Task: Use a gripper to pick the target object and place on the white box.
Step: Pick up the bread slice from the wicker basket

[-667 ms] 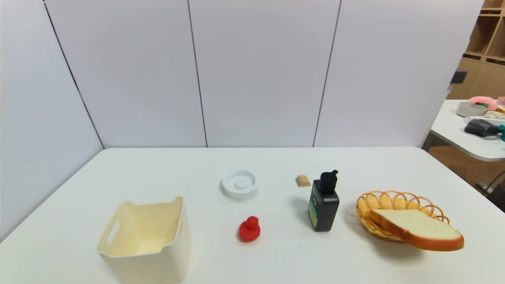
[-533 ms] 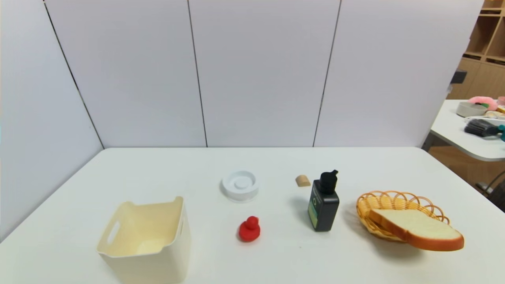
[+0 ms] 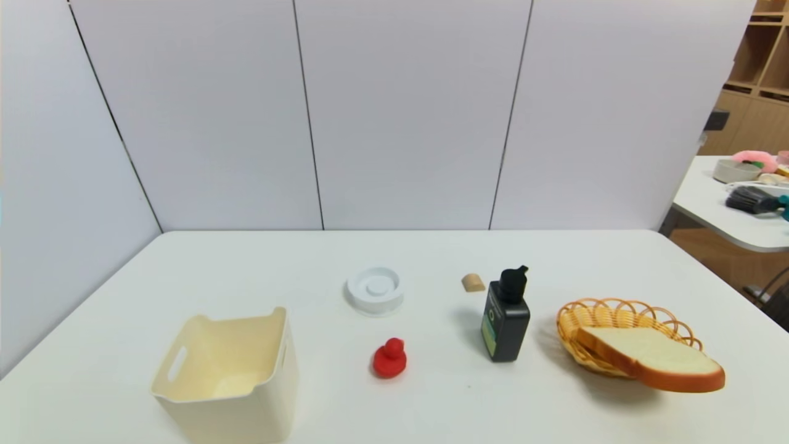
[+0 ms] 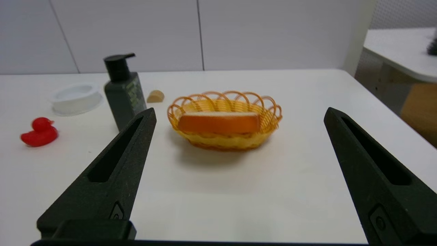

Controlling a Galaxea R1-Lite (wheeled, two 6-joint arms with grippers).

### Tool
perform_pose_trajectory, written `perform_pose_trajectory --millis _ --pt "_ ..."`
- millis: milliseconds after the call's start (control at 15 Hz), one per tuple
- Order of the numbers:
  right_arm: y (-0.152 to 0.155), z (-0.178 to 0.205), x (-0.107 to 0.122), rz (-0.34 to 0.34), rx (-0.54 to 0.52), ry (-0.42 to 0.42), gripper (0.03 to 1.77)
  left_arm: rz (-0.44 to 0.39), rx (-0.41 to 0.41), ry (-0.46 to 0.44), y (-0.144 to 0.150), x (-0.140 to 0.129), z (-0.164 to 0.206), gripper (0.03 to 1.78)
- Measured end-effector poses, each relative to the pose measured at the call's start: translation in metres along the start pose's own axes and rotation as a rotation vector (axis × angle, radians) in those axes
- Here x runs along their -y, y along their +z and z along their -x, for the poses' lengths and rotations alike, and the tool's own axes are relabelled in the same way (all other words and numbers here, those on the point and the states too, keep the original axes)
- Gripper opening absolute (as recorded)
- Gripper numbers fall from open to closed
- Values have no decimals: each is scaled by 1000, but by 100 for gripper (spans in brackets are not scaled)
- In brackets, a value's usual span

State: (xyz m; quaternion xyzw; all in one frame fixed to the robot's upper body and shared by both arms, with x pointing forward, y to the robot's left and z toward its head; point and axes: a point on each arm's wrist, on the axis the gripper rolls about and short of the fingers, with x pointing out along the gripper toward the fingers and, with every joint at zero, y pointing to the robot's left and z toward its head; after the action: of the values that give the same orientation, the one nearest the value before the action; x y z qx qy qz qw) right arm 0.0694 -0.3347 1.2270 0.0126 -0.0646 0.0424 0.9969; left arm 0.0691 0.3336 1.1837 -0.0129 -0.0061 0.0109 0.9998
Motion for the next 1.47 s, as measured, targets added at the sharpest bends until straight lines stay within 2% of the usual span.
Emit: perform_pose_trajectory --millis 267,533,733,1000,1067,1200,1267,1467 --pt "49 -23 0 141 17 90 170 0 0 0 0 0 0 169" --pt "107 -52 -2 367 75 139 170 0 0 0 0 0 0 169" --pt "154 -69 -3 518 138 112 170 0 0 0 0 0 0 169" --pt "204 -91 -1 621 186 -13 170 0 0 0 0 0 0 169" --pt "206 -99 0 640 151 -26 170 0 0 0 0 0 0 169" --pt "198 -118 0 680 47 14 170 0 0 0 0 0 0 169" --pt "189 -125 -1 701 -27 63 170 0 0 0 0 0 0 169" --pt "160 -133 -3 793 -207 300 170 0 0 0 0 0 0 169"
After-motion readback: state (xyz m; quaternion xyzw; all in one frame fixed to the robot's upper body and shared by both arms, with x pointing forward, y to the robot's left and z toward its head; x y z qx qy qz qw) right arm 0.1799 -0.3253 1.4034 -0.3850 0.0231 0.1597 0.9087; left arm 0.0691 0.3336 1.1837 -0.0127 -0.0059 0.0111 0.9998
